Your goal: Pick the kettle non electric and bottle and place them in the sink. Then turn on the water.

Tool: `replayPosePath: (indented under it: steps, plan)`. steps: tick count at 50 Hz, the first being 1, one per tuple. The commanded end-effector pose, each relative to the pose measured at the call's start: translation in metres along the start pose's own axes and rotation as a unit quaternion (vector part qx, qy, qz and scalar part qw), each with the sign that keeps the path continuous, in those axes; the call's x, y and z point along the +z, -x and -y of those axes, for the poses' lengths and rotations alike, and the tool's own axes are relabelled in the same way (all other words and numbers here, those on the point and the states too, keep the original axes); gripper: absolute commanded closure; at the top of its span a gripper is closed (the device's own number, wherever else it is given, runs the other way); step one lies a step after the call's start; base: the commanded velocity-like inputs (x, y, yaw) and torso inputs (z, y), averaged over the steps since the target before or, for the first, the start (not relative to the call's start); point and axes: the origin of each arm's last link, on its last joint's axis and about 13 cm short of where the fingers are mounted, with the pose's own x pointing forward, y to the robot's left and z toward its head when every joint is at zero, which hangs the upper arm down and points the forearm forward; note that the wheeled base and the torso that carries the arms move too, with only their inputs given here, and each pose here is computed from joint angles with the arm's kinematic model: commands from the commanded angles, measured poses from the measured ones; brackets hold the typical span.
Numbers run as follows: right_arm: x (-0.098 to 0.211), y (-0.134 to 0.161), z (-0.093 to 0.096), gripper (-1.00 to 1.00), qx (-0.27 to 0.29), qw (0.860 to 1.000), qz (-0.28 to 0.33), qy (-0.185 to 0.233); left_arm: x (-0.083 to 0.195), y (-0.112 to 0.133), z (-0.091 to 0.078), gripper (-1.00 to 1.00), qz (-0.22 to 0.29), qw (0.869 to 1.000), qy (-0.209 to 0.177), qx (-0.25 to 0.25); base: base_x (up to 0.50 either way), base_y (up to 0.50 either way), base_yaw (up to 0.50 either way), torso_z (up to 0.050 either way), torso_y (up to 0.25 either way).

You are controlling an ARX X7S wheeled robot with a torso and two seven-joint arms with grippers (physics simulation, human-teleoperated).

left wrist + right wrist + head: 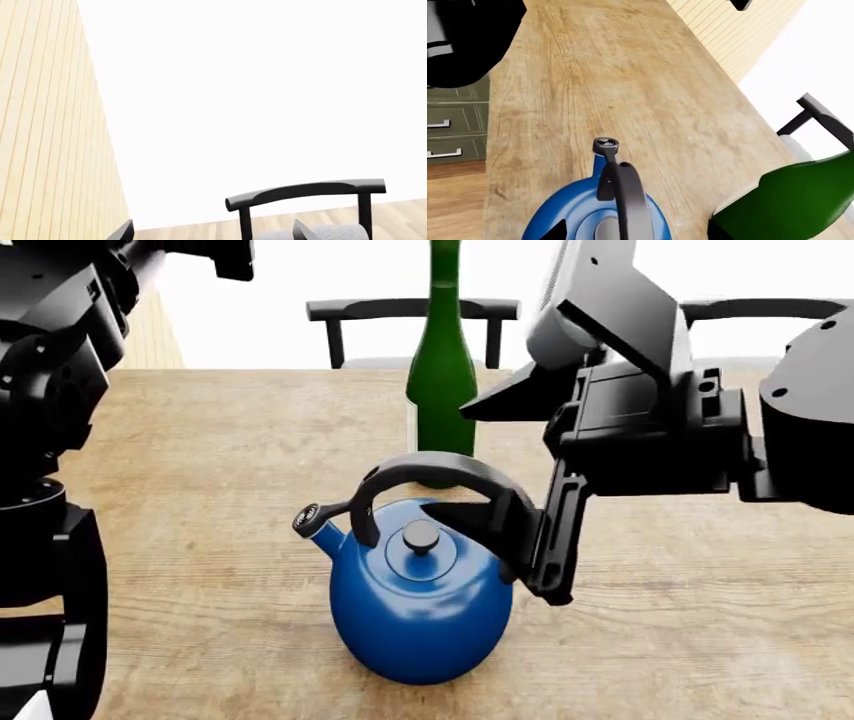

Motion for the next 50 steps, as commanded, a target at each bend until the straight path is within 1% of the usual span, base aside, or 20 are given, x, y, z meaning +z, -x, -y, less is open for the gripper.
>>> replayPosePath:
  steps: [1,12,29,30,38,44,50]
  plan:
    - [-0.006,-0.017,0.004,-1.00,0.016,1.000,-0.024,-0.013,-0.003,0.000,0.000,-1.00,-0.002,1.000,0.001,0.001,0.00,0.00,0.00,0.000,0.000]
    - [-0.008,-0.023,0.004,-1.00,0.029,0.999,-0.032,-0.015,-0.004,-0.001,0.000,-1.00,-0.003,1.000,0.001,0.000,0.00,0.00,0.00,0.000,0.000]
    - [-0.009,-0.023,0.004,-1.00,0.031,0.998,-0.049,-0.016,-0.007,-0.001,0.000,-1.00,-0.005,1.000,0.002,0.000,0.00,0.00,0.00,0.000,0.000]
    - [-0.009,-0.023,0.003,1.00,0.031,0.998,-0.049,-0.015,-0.007,-0.001,0.000,-1.00,-0.005,1.000,0.002,0.000,0.00,0.00,0.00,0.000,0.000]
    - [-0.006,-0.019,0.004,1.00,0.022,0.998,-0.054,-0.012,-0.008,-0.001,-0.001,-1.00,-0.005,1.000,0.004,0.001,0.00,0.00,0.00,0.000,0.000]
    - [-0.005,-0.011,0.003,1.00,0.014,0.998,-0.056,-0.012,-0.009,-0.001,0.000,-1.00,-0.006,1.000,0.005,0.001,0.00,0.00,0.00,0.000,0.000]
    - [0.003,0.001,0.003,1.00,-0.006,0.999,-0.047,-0.003,-0.008,0.000,-0.001,-1.00,-0.005,1.000,0.006,0.001,0.00,0.00,0.00,0.000,0.000]
